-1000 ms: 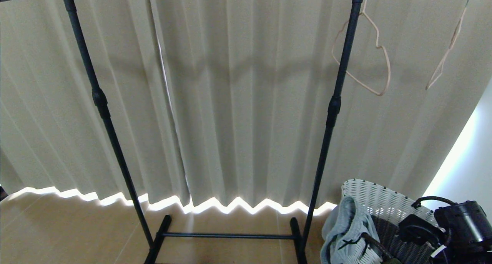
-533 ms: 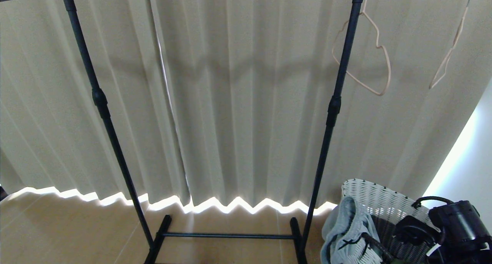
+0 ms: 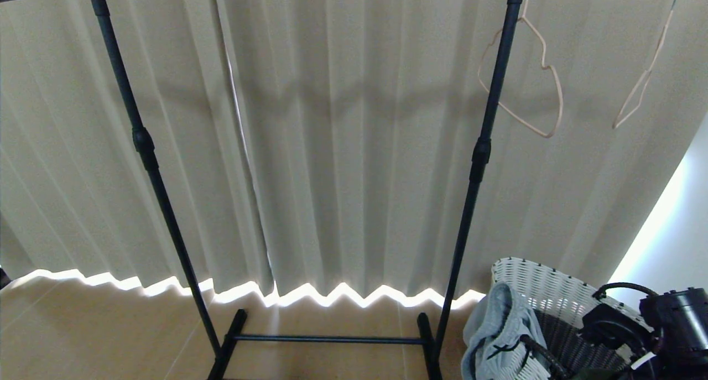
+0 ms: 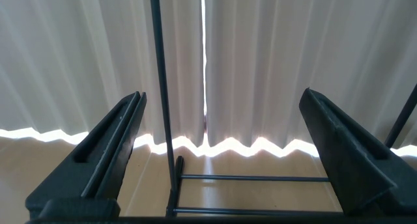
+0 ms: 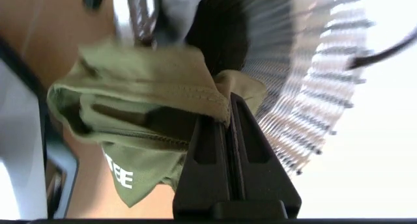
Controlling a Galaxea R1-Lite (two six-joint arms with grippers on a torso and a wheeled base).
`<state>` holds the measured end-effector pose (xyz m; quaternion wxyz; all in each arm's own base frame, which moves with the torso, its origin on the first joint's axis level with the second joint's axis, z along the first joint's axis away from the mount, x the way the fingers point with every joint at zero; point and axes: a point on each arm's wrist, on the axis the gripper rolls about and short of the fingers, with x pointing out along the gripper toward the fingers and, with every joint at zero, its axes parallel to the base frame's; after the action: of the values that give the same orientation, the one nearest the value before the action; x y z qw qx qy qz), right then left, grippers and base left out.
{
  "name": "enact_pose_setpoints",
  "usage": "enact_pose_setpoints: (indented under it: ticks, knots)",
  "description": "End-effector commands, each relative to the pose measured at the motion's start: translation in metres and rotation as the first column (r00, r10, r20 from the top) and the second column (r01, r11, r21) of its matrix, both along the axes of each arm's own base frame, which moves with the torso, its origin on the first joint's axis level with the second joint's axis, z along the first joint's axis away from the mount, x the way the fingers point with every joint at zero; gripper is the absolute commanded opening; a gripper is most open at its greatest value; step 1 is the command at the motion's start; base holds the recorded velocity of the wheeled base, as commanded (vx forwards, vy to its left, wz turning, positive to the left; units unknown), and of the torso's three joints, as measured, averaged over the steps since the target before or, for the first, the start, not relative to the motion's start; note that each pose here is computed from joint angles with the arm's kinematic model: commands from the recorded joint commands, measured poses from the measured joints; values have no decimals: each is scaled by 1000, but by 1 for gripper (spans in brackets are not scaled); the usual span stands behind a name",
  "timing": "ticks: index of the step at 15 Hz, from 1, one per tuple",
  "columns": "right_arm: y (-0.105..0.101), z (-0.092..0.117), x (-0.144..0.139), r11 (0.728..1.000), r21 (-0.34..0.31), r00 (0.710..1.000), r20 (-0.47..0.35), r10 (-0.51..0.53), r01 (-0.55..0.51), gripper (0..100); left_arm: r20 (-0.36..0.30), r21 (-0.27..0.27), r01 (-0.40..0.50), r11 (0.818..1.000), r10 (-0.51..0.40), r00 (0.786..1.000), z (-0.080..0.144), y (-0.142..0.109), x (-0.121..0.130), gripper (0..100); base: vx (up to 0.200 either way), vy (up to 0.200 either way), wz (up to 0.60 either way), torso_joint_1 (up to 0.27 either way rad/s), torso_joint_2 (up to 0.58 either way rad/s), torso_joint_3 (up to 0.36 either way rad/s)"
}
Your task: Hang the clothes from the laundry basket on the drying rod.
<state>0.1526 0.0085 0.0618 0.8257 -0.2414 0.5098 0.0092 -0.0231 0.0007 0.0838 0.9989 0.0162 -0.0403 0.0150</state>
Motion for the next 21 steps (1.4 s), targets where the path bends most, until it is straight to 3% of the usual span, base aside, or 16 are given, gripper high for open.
enact_pose_setpoints:
  ticks: [1,2,3,4,7,9,12,19,21]
  knots:
    - [-3,30,-26,1000,22,976,216,-2,-3,0,0,0,0,1000,0,1000,0,0,0,100,0,0,0,0,0,0]
    - [-3,37,-32,1000,30,962,273,-3,-6,0,0,0,0,1000,0,1000,0,0,0,100,0,0,0,0,0,0]
    - [-4,58,-48,998,64,899,439,-1,-30,0,0,8,0,1000,0,1000,0,0,0,100,0,0,0,0,0,0]
    - [-4,67,-54,995,83,864,504,4,-53,0,0,9,0,1000,0,1000,0,0,0,100,0,0,0,0,0,0]
    - [-5,89,-70,982,172,763,644,-48,-83,0,0,11,2,1000,-2,1000,0,0,0,100,0,0,0,0,0,0]
    - [-5,98,-74,978,191,722,689,-69,-89,0,0,11,2,1000,-2,1000,0,0,0,100,0,0,0,0,0,0]
    - [-5,106,-78,975,197,686,723,-76,-100,0,0,11,2,1000,-2,1000,0,0,0,100,-67,0,0,2,1,-1]
    - [-6,106,-86,975,195,667,741,-78,-102,0,-2,11,2,1000,-2,1000,0,0,0,100,-200,0,0,2,2,2]
    - [-6,106,-88,975,195,662,745,-78,-104,0,0,11,2,1000,-2,1000,0,0,0,100,0,0,0,0,0,0]
